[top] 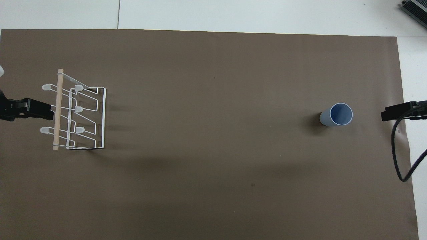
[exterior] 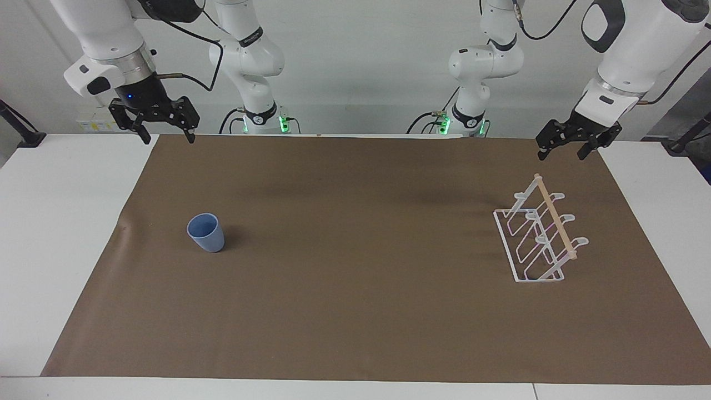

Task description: Hang cup on cup holder

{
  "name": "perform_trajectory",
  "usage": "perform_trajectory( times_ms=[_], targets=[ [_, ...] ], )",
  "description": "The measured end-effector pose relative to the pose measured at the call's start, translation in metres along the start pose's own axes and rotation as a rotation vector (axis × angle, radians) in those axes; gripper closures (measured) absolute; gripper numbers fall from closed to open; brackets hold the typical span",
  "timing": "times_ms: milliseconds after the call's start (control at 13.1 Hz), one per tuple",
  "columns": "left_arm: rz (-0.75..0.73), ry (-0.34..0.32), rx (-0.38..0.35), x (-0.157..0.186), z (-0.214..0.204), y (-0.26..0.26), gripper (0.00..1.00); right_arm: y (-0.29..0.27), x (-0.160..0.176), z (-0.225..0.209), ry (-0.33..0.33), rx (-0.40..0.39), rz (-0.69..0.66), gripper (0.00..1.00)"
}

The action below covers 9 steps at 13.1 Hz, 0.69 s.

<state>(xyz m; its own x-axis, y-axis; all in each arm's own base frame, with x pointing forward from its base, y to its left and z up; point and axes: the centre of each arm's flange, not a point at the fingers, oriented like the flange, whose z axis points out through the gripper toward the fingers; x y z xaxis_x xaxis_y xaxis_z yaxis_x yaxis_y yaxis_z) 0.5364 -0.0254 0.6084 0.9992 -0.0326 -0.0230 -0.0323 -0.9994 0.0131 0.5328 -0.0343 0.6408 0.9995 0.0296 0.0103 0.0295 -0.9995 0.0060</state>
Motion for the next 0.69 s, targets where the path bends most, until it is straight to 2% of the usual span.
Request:
perform_trajectory(
  times_ms=[687],
  targets=[
    [0.000,0.000,0.000,0.0000,0.0000,0.0000,0.00,-0.0010,0.0001,0.0001,0.000,0.000,-0.010,0.00]
  ],
)
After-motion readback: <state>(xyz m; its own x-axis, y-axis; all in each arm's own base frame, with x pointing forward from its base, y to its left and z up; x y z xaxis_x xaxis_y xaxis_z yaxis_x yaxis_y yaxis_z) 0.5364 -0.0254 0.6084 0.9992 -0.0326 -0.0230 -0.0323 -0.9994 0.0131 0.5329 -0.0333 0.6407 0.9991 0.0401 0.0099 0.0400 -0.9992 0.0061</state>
